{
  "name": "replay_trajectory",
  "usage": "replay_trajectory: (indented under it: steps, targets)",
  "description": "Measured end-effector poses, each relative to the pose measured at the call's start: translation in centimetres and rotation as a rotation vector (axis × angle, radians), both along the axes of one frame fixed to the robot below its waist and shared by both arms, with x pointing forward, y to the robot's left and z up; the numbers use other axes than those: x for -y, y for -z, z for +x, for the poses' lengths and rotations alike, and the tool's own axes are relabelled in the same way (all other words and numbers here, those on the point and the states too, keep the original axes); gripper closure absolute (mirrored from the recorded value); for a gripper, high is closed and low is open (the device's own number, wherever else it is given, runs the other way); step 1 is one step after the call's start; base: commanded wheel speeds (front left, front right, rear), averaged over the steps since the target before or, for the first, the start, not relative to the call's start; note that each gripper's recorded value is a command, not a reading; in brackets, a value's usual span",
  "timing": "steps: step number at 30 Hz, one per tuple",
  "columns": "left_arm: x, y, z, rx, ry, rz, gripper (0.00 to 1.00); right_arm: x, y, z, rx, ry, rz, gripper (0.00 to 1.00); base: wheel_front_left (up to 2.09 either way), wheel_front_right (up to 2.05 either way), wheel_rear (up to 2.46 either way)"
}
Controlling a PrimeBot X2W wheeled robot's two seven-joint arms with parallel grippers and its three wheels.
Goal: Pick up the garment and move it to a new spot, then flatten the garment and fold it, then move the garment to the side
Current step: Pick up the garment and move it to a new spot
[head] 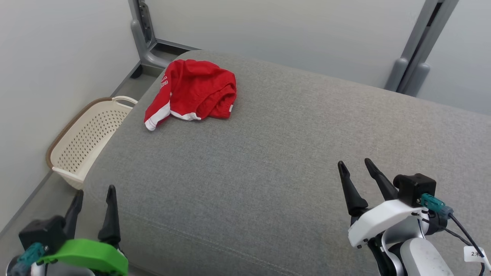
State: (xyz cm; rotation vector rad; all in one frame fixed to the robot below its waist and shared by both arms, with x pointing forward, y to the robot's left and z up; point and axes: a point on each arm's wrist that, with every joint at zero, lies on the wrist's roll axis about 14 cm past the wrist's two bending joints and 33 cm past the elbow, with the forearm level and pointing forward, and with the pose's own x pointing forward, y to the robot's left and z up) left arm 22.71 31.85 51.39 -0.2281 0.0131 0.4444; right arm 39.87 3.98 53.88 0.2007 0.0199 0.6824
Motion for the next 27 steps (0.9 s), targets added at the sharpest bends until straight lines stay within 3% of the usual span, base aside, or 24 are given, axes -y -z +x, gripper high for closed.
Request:
replay_trajectory:
  steps: [10, 15, 20, 27]
  targets:
    - [0.6, -6.4, 8.7, 0.061, 0.207, 0.122, 0.0, 3.2, -0.6, 1.0, 0.015, 0.09, 0.014, 0.0, 0.0, 0.0, 0.0]
    - [0.2, -11.1, 16.9, 0.035, 0.326, 0.179, 0.0, 6.9, -1.9, 3.1, 0.065, 0.2, 0.014, 0.0, 0.0, 0.0, 0.0]
    - [0.5, -10.4, 22.3, -0.081, 0.395, 0.16, 0.0, 9.1, -1.7, 4.5, 0.067, 0.26, 0.014, 0.0, 0.0, 0.0, 0.0]
    - [-0.1, -5.5, 28.0, -0.301, 0.434, 0.143, 0.0, 12.3, 0.0, 6.5, 0.044, 0.346, 0.002, 0.0, 0.0, 0.0, 0.0]
